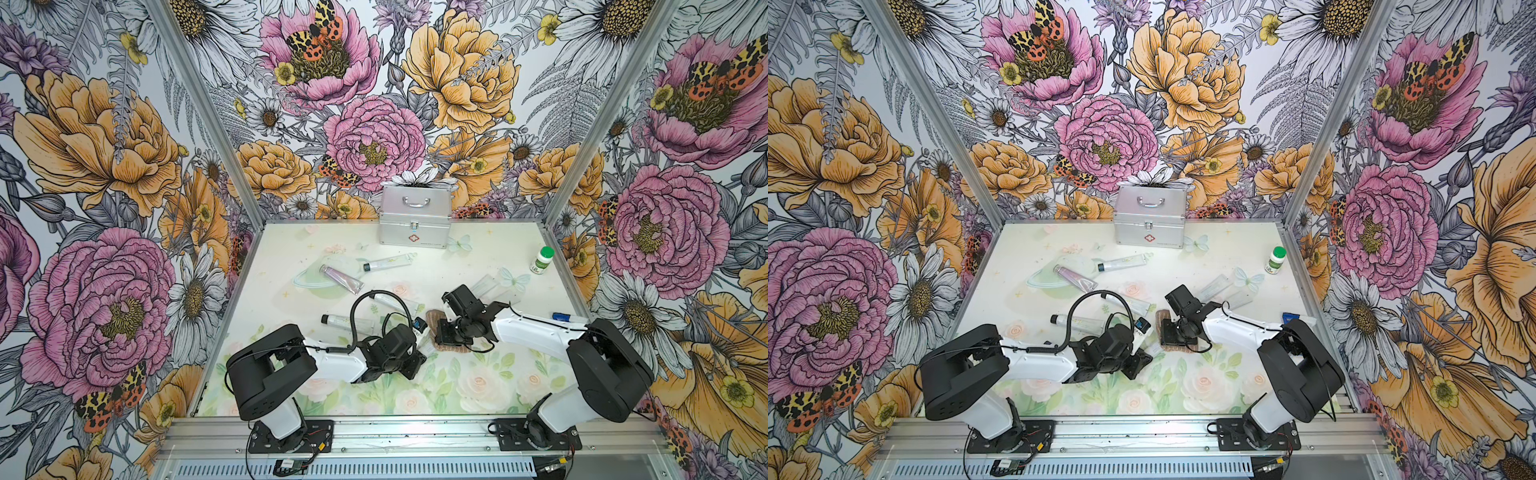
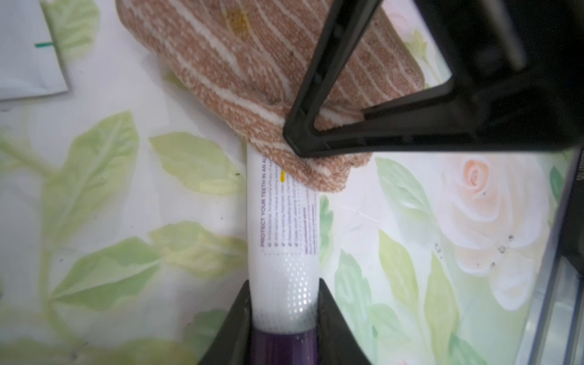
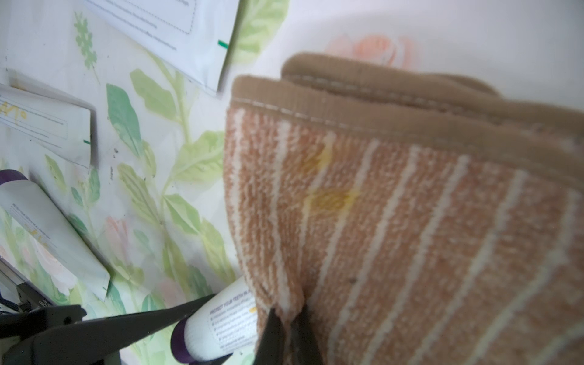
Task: Wipe the surface of the toothpaste tube
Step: Wipe the dirt from the toothpaste tube.
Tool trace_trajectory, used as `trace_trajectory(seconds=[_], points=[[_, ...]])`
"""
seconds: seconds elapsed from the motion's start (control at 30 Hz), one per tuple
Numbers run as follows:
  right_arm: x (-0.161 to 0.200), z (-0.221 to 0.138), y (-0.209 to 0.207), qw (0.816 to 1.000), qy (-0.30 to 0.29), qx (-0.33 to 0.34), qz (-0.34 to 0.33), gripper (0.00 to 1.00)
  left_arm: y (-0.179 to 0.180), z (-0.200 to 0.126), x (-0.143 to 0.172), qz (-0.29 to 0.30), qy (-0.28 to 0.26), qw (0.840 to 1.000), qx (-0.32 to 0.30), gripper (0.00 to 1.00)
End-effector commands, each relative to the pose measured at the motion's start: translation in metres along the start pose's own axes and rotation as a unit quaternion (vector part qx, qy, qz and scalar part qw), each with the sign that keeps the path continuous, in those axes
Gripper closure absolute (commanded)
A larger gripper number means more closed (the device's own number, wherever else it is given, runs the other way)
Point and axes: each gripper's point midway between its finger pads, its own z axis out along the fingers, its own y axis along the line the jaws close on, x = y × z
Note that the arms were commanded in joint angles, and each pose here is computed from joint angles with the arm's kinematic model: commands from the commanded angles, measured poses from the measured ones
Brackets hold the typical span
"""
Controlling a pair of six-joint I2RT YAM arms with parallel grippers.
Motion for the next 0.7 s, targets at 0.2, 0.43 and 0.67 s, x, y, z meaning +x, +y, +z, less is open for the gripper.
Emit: trace_trajectory(seconds=[0.2, 0.43, 0.67], points=[[0.008, 0.011, -0.07, 0.992, 0.048, 0.104, 0.045, 1.0, 0.008, 0.001, 0.0, -0.004, -0.009, 1.0, -0.01, 0.75], [-0.003, 0.005, -0.036, 0.997, 0.044, 0.055, 0.033, 1.0, 0.005, 0.005, 0.0, 0.005, -0.005, 1.0, -0.01, 0.75], [0.017, 0.003, 0.006, 0.998, 0.067, -0.003, 0.015, 1.0, 0.004, 0.01, -0.004, 0.01, -0.004, 1.0, -0.008, 0.75]])
